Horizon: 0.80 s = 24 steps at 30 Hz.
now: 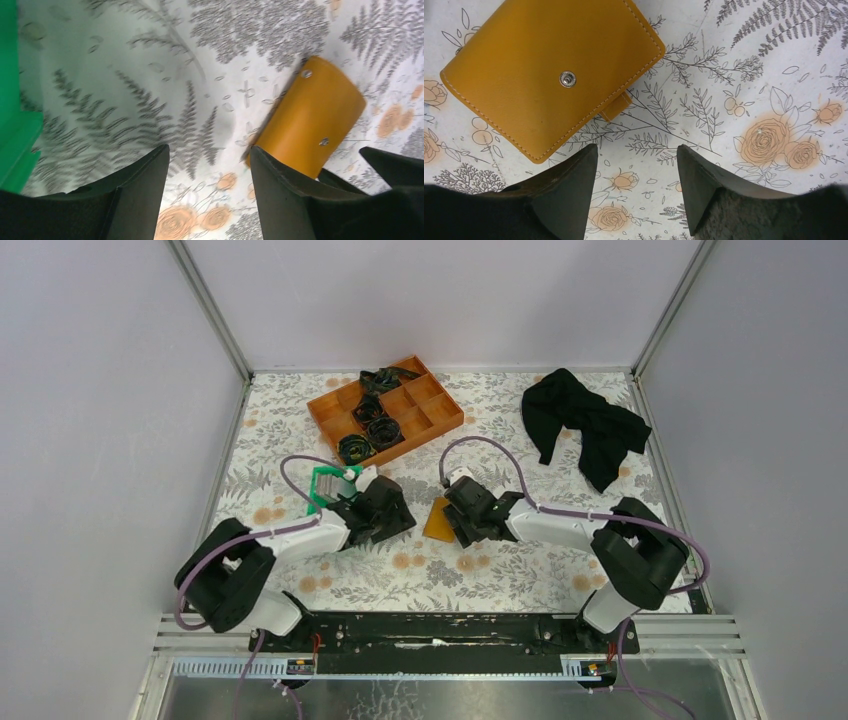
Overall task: Put the credit cards into the card holder
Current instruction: Close the card holder at the center of the board.
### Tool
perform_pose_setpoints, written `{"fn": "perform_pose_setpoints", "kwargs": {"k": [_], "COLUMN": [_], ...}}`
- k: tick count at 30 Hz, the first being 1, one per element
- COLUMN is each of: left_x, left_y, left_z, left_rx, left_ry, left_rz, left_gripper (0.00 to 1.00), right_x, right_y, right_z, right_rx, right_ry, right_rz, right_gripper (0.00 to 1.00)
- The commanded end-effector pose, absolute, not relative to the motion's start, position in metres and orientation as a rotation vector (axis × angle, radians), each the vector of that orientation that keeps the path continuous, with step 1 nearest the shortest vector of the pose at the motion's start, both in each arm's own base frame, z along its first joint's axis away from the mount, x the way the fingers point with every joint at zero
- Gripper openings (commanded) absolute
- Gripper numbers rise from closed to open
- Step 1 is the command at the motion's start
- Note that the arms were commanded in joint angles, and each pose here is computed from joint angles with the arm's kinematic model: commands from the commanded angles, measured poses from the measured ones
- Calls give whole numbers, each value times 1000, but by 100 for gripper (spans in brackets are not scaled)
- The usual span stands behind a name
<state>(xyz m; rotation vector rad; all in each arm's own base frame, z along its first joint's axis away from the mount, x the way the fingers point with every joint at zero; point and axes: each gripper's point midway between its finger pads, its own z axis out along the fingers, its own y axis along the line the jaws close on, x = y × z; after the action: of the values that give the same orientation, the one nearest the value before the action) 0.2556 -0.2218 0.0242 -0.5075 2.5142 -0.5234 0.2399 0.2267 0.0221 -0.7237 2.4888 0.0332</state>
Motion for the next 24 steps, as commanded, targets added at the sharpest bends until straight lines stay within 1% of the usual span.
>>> {"fn": "perform_pose_setpoints", "kwargs": {"k": [1, 7, 17, 24], "left_x": [232, 216, 219, 224], "left_y": [-189, -188, -198, -203], "left_z": [13, 2, -3, -5], "left_rx": [-553, -543, -480, -462], "left_ry": [2566, 2596, 2606, 2606], "left_rz": [-369, -359, -360, -345], "left_gripper": [68, 67, 66, 66], "right_x": [249, 245, 249, 255], "right_y": [246, 262, 292, 297], "right_z": [31, 30, 42, 40], "right_rx": [-737, -743, -763, -800], "right_ry": [2445, 2455, 2431, 2430], "right_rz": [100, 204, 330, 290], "right_gripper": [67, 67, 67, 68]}}
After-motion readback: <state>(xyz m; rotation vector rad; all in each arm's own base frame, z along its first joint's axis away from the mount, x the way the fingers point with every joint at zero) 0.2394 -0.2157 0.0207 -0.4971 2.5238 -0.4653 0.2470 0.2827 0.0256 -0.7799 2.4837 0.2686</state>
